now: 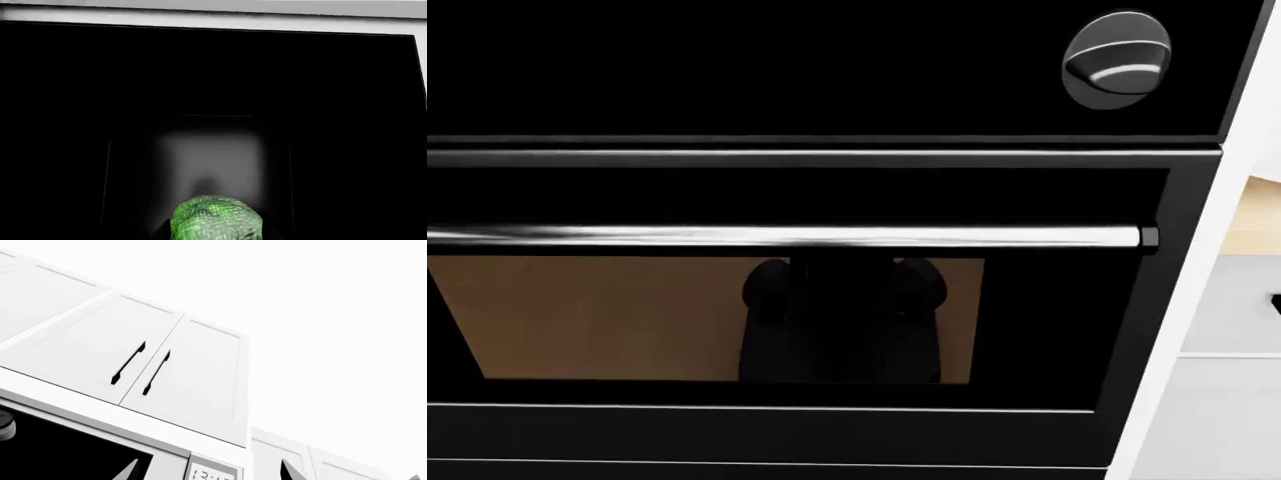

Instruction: Pick the broccoli from the counter and place it in the microwave.

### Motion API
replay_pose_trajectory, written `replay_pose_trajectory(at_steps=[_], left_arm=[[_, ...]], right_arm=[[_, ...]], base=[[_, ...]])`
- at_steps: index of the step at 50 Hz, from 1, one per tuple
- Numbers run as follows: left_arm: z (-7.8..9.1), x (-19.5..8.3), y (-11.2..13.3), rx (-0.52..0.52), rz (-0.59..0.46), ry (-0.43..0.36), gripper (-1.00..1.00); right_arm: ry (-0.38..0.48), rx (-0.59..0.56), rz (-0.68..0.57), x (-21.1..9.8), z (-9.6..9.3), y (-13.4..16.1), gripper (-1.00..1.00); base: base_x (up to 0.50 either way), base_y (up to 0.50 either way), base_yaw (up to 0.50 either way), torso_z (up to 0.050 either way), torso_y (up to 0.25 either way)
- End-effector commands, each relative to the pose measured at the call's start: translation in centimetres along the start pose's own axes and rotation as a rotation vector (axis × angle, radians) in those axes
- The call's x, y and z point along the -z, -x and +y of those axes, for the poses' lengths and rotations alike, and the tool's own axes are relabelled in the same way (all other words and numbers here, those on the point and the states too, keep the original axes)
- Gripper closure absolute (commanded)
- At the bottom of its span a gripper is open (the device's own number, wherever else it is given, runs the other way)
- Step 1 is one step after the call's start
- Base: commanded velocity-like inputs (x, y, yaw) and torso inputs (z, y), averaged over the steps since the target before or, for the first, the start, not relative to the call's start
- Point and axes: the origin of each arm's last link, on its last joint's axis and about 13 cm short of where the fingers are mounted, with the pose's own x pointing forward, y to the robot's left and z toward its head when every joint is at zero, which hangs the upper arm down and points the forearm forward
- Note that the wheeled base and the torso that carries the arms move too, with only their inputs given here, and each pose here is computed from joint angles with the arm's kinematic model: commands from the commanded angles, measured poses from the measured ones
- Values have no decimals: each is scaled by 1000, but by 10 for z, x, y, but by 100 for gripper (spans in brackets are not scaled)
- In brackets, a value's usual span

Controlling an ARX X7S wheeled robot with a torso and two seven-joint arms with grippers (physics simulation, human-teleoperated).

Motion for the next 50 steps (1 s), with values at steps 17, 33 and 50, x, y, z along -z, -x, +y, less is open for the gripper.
replay_pose_trajectory(at_steps=[17, 33, 50], left_arm=[[-19, 14, -30, -148, 160, -289, 100], [-35, 2, -27, -77, 125, -287, 100], [-39, 7, -27, -69, 147, -274, 100]], right_arm=[[19, 8, 43, -18, -11, -1, -100], [25, -3, 56, -20, -16, 14, -100], [35, -8, 56, -26, -23, 11, -100]], base=[[0, 0, 0, 0, 0], [0, 0, 0, 0, 1], [96, -2, 0, 0, 0]])
